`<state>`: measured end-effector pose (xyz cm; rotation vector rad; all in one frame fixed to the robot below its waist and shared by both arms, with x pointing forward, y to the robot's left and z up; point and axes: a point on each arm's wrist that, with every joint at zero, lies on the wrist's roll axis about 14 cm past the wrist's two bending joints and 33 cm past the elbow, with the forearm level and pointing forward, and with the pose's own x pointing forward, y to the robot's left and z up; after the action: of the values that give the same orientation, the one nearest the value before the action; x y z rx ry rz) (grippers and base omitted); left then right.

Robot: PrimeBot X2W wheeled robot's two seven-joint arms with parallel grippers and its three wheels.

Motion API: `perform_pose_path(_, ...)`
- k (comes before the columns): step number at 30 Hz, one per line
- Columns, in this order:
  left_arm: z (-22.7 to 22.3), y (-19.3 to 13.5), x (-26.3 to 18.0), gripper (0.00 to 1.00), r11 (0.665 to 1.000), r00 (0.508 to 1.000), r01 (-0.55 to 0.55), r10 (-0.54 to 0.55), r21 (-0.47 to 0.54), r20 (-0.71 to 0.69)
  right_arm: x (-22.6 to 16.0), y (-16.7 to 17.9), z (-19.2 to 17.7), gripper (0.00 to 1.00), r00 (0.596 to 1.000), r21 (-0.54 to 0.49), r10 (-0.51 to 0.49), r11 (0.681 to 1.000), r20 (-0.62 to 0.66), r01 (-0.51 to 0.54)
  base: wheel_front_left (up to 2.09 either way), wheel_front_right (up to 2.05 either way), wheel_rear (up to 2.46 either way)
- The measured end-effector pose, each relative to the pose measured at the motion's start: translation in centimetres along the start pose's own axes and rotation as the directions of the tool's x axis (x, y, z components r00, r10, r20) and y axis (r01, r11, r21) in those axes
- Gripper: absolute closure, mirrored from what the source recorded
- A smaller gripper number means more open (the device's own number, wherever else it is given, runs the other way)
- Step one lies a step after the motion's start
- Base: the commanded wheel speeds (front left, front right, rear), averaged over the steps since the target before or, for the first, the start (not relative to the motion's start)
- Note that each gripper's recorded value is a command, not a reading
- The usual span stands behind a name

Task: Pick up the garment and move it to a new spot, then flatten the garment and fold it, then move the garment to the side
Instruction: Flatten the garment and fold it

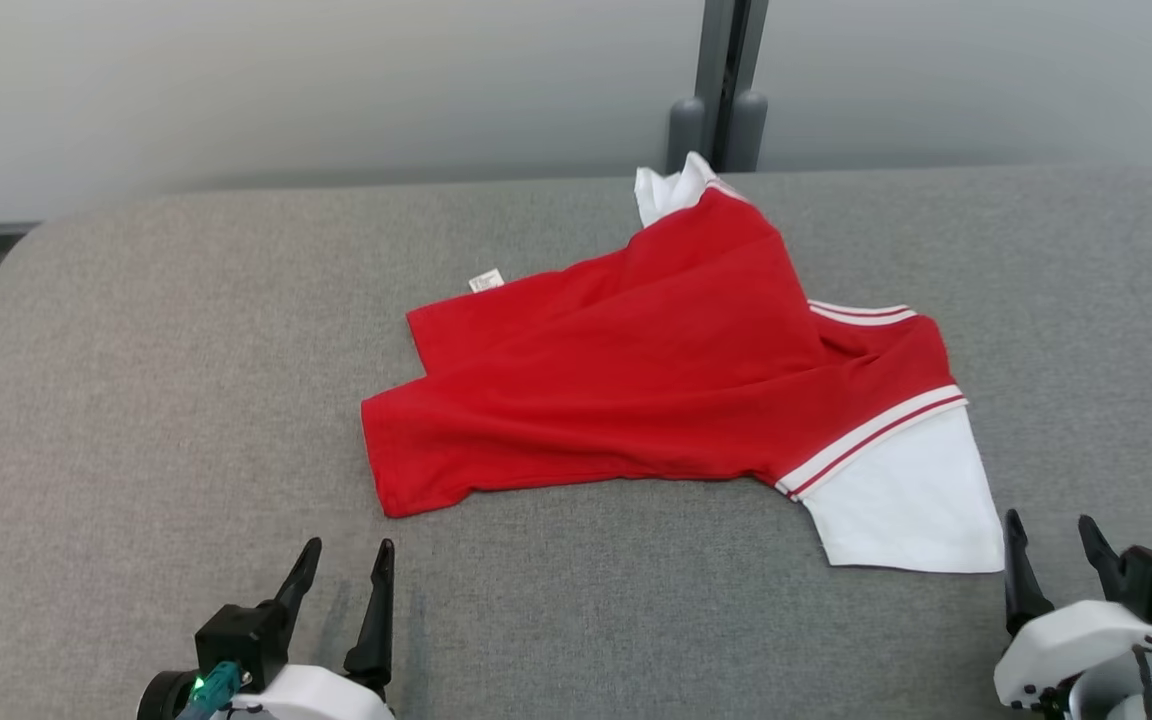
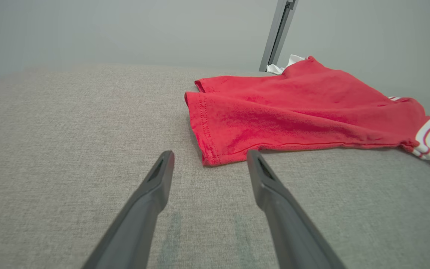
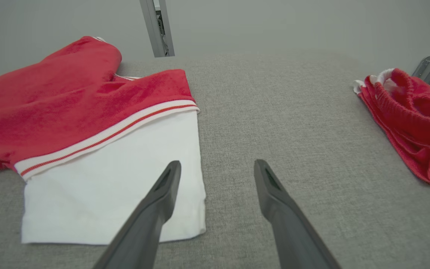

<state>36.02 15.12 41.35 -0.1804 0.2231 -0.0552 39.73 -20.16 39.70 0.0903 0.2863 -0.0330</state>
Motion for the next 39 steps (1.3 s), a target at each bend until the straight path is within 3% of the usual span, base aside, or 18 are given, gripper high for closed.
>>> perform_pose_path(6, 1.2, 0.4, -0.9, 0.0, 0.999, 0.999, -0.027, 0.026, 0.036, 0.044, -1.9, -1.2, 3.1, 0.0, 0.993, -0.001, -0.027, 1.0, 0.114, 0.027, 0.0, 0.0, 0.0)
perform_pose_path(14, 2.7, 1.2, -1.7, 0.0, 0.996, 0.994, -0.055, 0.049, 0.068, 0.099, -2.9, 1.2, 6.8, 0.0, 0.97, -0.035, 0.054, 0.998, 0.238, -0.047, 0.0, 0.0, 0.0)
perform_pose_path(24, 2.6, 2.1, -3.1, 0.0, 0.991, 0.991, -0.094, 0.084, 0.096, 0.105, -4.1, 5.1, 5.2, 0.0, 0.964, -0.052, 0.172, 0.985, 0.203, -0.165, 0.0, 0.0, 0.0)
perform_pose_path(39, 0.8, 1.7, -3.2, 0.0, 0.994, 0.996, -0.083, 0.079, 0.072, 0.048, -4.2, 5.2, 2.9, 0.0, 0.976, -0.045, 0.174, 0.985, 0.134, -0.169, 0.0, 0.0, 0.0)
